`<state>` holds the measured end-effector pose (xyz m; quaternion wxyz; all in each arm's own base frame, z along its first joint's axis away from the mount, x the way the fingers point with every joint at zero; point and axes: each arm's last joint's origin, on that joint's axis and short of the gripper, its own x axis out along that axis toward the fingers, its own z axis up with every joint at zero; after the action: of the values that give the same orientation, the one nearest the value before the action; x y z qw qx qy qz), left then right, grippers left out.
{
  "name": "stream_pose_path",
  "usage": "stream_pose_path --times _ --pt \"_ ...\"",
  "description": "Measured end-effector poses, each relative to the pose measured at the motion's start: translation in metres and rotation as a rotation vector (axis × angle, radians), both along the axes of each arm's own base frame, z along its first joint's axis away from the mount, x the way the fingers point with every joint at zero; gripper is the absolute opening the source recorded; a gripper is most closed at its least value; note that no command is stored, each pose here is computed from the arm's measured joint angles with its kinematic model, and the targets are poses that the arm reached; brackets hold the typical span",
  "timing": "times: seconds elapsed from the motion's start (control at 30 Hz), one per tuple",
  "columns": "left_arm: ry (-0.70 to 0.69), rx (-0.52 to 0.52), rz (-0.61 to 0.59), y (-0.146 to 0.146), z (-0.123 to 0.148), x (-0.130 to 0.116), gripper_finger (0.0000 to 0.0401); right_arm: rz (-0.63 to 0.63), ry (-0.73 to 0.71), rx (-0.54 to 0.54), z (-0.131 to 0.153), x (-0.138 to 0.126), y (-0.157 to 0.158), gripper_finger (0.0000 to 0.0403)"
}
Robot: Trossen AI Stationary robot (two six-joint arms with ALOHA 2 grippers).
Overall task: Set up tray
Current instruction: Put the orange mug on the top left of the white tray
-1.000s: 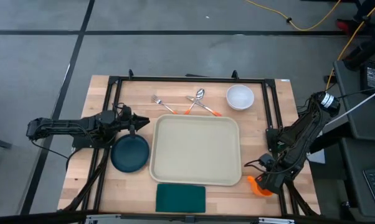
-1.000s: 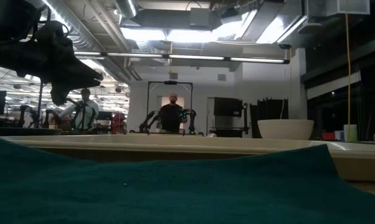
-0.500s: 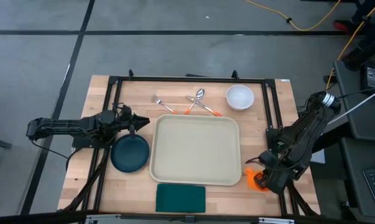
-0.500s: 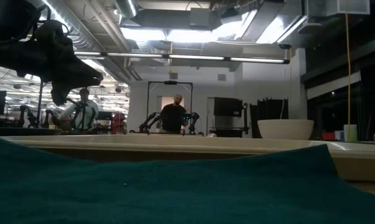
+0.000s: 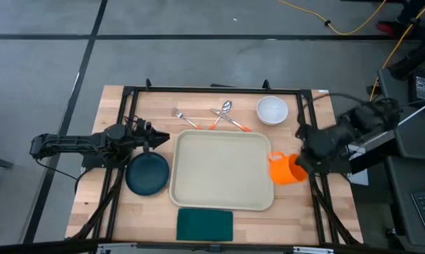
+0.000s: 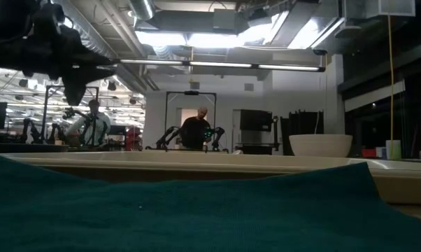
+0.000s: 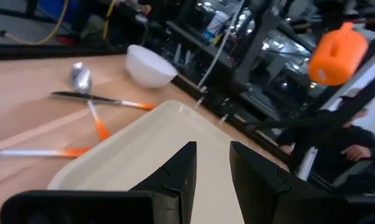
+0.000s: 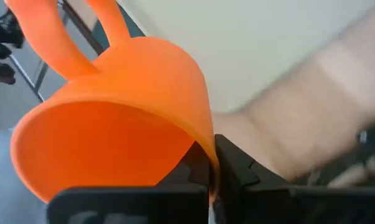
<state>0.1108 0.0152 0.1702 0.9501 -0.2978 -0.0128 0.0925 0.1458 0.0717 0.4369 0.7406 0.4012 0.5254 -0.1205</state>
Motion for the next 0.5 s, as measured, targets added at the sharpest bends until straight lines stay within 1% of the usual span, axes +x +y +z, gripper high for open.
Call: stream_pose_path --times 0.1,0.17,0.23,0.3,0.37,0.5 --pt "-0.042 0.023 -0.036 -0.001 0.02 -0.001 0.009 0.05 -0.007 -0.073 -0.004 0.012 -0.017 0.0011" --pt "-0.045 0.046 -0.05 -0.002 0.04 -0.002 0.009 0.106 0.006 -0.118 -0.01 0.027 -0.028 0.0011" --pt "-0.02 0.094 -0.052 -0.002 0.066 -0.004 0.009 0.174 0.028 -0.15 -0.018 0.045 -0.039 0.0011" --pt "0.035 0.16 -0.056 -0.002 0.093 -0.003 0.009 0.257 0.06 -0.151 -0.029 0.065 -0.051 0.0011" --pt "0.123 0.232 -0.064 -0.001 0.12 0.0 0.0091 0.349 0.077 -0.146 -0.038 0.086 -0.061 0.0011" --pt "0.258 0.379 -0.086 0.001 0.172 0.014 0.0103 0.506 0.066 -0.184 -0.048 0.126 -0.076 0.0011"
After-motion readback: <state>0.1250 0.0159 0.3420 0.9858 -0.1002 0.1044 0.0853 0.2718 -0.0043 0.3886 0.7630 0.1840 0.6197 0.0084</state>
